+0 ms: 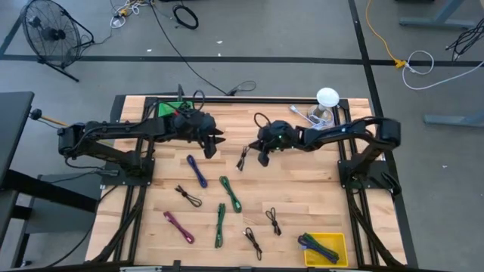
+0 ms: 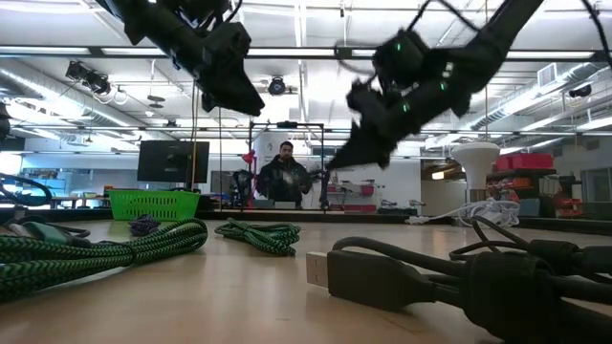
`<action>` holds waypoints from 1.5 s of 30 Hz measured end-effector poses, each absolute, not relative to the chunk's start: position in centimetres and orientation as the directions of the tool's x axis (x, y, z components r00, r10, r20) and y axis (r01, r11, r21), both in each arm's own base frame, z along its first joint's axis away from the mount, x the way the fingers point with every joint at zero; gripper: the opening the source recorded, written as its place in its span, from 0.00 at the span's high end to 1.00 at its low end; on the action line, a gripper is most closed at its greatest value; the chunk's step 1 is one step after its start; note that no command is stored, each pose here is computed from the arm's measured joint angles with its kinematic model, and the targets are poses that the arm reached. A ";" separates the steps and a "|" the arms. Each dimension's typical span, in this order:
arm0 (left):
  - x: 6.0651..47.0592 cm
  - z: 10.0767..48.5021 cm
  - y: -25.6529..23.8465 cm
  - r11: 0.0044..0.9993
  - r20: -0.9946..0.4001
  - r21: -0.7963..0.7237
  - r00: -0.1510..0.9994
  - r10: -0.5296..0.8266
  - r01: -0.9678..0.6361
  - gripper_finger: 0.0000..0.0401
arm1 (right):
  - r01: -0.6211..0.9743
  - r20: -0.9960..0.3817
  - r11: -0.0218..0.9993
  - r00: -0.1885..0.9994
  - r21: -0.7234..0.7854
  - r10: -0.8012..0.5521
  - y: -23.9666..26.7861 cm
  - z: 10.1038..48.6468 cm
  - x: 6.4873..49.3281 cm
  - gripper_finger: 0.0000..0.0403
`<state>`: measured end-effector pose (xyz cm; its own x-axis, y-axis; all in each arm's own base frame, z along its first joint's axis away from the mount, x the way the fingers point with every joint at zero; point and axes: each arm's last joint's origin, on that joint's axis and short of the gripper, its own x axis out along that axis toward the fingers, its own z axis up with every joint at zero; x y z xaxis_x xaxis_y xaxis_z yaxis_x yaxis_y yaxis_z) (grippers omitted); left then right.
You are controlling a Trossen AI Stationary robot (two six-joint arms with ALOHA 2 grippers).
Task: Pick & Place USB Port
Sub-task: Put the black charger cable into the green bin
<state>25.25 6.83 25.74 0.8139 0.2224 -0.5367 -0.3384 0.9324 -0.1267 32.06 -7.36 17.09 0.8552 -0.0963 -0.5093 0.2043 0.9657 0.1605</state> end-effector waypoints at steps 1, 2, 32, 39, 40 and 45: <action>25.4 25.9 6.8 0.933 -0.520 -0.136 0.826 0.220 -0.334 0.65 | 0.205 -0.494 0.968 0.863 0.145 -0.109 -7.4 18.1 32.1 1.00; 25.5 26.1 6.8 0.933 -0.501 -0.148 0.838 0.215 -0.328 0.65 | 0.212 -0.488 0.969 0.864 0.123 -0.127 -7.4 19.1 32.1 1.00; 26.4 28.2 6.9 0.868 -0.279 -0.412 0.945 0.171 -0.279 0.65 | 0.267 -0.341 0.942 0.882 -0.205 -0.325 -5.3 31.8 33.2 1.00; 27.4 27.6 7.0 0.865 -0.260 -0.451 0.959 0.111 -0.222 0.65 | 0.240 -0.320 0.945 0.898 -0.221 -0.302 -4.6 32.0 33.4 1.00; 27.6 27.4 7.0 0.863 -0.259 -0.459 0.961 0.099 -0.213 0.65 | 0.238 -0.315 0.945 0.900 -0.226 -0.302 -4.5 32.0 33.4 1.00; 28.3 27.0 6.7 0.877 -0.247 -0.450 0.967 0.056 -0.166 0.67 | 0.239 -0.307 0.945 0.903 -0.226 -0.302 -4.5 32.1 33.4 1.00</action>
